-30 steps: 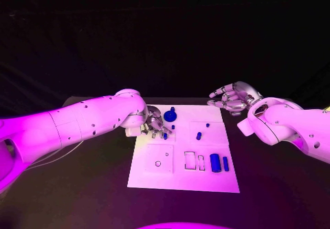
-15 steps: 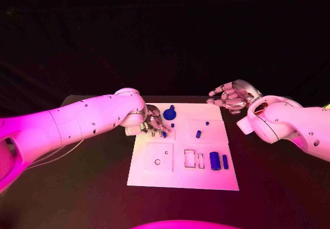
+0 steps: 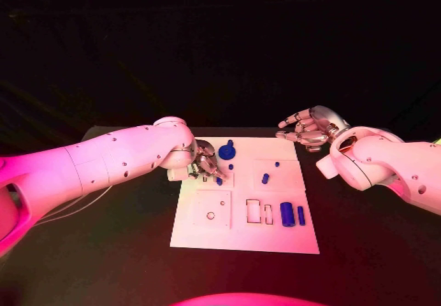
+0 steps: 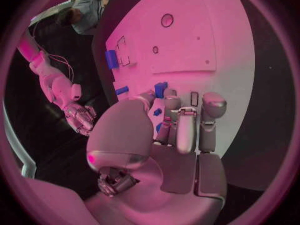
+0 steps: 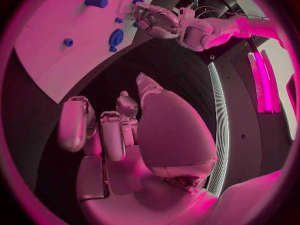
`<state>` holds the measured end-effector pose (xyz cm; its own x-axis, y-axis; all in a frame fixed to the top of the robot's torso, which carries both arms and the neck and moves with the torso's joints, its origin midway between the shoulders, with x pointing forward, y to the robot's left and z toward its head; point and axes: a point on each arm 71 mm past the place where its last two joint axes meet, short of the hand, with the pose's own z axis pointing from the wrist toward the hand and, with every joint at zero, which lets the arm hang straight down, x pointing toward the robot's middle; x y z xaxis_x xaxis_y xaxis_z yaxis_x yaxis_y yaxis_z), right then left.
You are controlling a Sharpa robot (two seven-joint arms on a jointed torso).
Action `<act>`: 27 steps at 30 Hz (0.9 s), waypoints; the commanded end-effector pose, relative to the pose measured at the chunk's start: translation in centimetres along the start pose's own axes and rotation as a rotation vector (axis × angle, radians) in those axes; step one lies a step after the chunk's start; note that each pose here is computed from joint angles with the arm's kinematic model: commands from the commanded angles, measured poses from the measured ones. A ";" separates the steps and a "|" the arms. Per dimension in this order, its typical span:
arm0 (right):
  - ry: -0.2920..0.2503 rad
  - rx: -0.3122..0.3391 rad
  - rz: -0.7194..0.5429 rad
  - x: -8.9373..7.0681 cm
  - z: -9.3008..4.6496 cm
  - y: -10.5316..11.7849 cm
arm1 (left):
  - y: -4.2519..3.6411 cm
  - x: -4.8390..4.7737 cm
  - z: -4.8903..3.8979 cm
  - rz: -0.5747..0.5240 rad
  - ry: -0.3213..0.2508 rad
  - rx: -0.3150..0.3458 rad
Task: Assemble the parts on the task board
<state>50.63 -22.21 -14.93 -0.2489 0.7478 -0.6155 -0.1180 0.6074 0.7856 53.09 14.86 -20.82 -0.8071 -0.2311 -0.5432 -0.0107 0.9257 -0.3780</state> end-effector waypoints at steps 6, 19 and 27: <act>0.004 -0.002 -0.002 0.0 0.1 0.1 | -0.01 0.06 -0.02 -0.018 0.002 0.009; 0.002 0.000 -0.003 -0.1 0.1 -0.1 | 0.77 -0.38 -0.70 -0.090 -0.045 0.019; 0.002 0.003 -0.004 -0.2 0.1 -0.2 | 1.11 -0.50 -1.17 -0.116 -0.078 0.023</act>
<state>50.80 -22.49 -14.98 -0.2477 0.7463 -0.6178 -0.1140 0.6108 0.7835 52.84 16.49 -20.20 -0.7565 -0.3567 -0.5481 -0.0894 0.8867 -0.4537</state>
